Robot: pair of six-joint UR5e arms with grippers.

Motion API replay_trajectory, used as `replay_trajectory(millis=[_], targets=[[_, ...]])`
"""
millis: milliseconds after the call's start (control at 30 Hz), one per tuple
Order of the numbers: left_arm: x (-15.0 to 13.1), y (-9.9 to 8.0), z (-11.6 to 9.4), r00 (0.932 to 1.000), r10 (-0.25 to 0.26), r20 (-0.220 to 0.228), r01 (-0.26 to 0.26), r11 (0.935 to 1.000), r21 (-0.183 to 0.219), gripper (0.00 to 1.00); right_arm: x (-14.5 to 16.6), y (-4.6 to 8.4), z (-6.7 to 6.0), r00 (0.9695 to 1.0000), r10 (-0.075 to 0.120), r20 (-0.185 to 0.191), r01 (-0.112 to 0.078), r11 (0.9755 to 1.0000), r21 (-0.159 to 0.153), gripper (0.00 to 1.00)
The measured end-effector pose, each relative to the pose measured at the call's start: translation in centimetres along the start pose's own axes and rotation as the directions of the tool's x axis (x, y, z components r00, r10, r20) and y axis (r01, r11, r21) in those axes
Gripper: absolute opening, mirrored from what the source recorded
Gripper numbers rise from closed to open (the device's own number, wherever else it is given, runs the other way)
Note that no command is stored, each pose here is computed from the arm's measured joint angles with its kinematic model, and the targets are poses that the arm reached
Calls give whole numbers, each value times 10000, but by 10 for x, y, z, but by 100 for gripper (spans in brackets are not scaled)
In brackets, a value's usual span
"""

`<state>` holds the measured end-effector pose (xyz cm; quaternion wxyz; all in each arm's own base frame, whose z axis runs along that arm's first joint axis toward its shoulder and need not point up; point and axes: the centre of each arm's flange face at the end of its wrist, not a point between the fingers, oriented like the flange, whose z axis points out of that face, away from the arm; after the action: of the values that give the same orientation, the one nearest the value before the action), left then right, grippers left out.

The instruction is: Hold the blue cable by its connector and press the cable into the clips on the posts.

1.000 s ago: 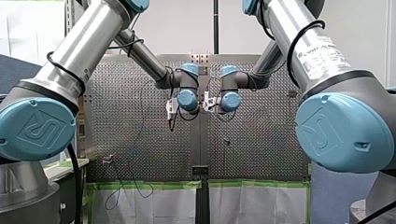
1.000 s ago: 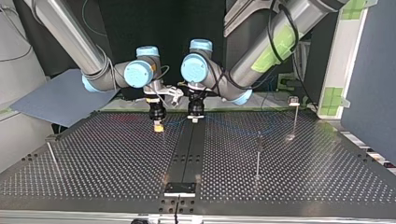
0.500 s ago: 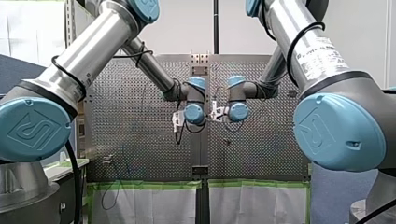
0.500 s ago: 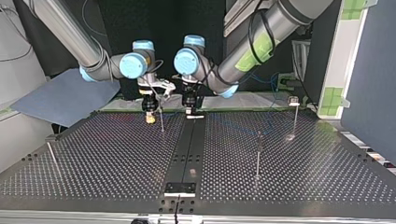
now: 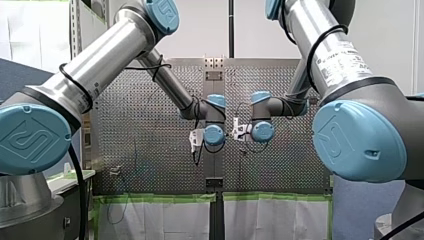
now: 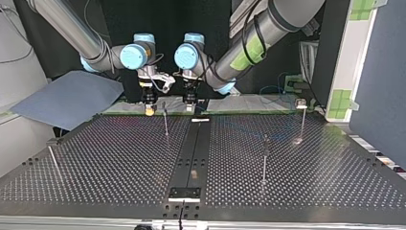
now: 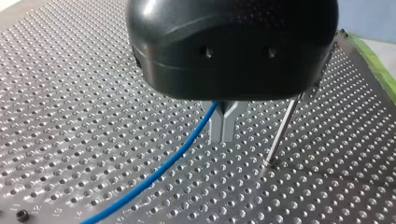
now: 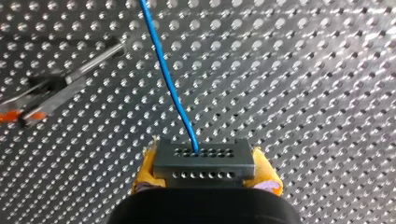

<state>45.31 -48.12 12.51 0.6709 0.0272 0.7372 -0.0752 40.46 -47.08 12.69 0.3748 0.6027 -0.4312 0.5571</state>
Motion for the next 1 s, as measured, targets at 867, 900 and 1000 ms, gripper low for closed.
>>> replay_trajectory(millis=[867, 900, 1000], targets=[[52, -15, -6, 10000, -29, -9, 29, 9995, 305, 0, -107, 39, -56, 9930, 16, 1180, 34, 9991, -426, 0], [52, -15, -6, 10000, -46, 12, 45, 9995, 303, 0, -109, 41, -55, 9931, 30, 1170, 25, 9989, -466, 0], [52, -15, -4, 9999, -93, 82, 91, 9995, 301, 0, -117, 46, -53, 9935, 60, 1134, 2, 9985, -548, 0]])
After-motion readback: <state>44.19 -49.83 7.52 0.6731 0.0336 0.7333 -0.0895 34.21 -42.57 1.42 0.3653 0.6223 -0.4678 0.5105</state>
